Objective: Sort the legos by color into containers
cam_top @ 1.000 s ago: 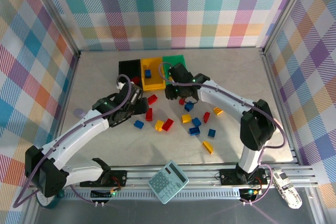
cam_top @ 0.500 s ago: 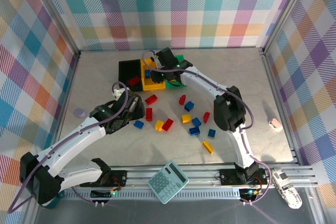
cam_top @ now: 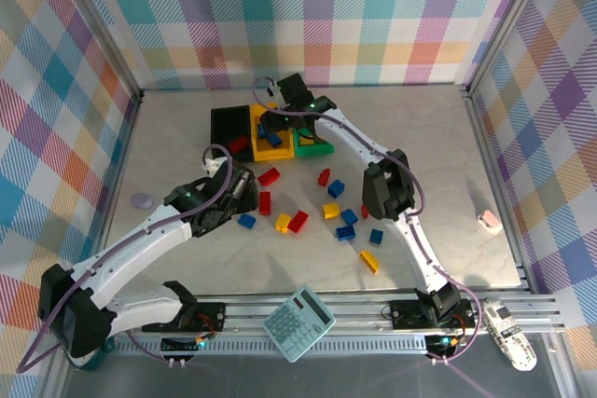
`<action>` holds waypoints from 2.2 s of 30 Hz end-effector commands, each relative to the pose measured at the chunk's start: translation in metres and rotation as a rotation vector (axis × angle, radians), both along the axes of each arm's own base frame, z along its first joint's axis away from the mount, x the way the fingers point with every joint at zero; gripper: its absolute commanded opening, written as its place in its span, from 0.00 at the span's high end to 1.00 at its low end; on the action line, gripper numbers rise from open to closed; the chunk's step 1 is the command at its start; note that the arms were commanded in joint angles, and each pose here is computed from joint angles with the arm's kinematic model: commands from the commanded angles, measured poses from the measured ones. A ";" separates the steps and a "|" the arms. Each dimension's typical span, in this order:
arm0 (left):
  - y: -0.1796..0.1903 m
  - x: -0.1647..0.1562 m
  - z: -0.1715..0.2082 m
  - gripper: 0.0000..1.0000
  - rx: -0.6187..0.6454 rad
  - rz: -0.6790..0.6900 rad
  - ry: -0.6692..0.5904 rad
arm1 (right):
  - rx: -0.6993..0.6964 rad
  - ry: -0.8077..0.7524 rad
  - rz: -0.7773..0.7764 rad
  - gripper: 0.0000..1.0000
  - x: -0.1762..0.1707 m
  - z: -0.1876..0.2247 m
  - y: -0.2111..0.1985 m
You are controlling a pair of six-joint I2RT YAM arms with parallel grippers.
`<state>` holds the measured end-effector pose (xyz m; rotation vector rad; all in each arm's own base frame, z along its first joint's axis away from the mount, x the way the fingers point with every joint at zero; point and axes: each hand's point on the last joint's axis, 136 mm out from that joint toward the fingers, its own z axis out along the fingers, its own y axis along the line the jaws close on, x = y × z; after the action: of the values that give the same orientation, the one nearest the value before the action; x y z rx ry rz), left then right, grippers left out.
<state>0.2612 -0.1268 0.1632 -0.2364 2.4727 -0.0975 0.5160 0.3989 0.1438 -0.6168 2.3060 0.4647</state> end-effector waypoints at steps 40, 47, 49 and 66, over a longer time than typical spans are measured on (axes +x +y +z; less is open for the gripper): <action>-0.059 0.068 -0.135 0.45 0.115 -0.118 0.308 | 0.016 0.053 -0.327 0.28 -0.229 0.047 -0.231; -0.058 0.067 -0.140 0.54 0.116 -0.124 0.318 | 0.022 0.057 -0.327 0.28 -0.228 0.047 -0.229; -0.057 0.067 -0.138 0.60 0.117 -0.123 0.313 | 0.020 0.057 -0.326 0.28 -0.229 0.047 -0.229; -0.021 0.093 -0.059 0.72 0.118 -0.046 0.162 | 0.043 0.052 -0.309 0.29 -0.235 0.049 -0.229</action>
<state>0.3406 -0.1640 0.0695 -0.1078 2.7094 0.0364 0.2839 0.1704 0.1944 -0.2281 2.3804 0.3636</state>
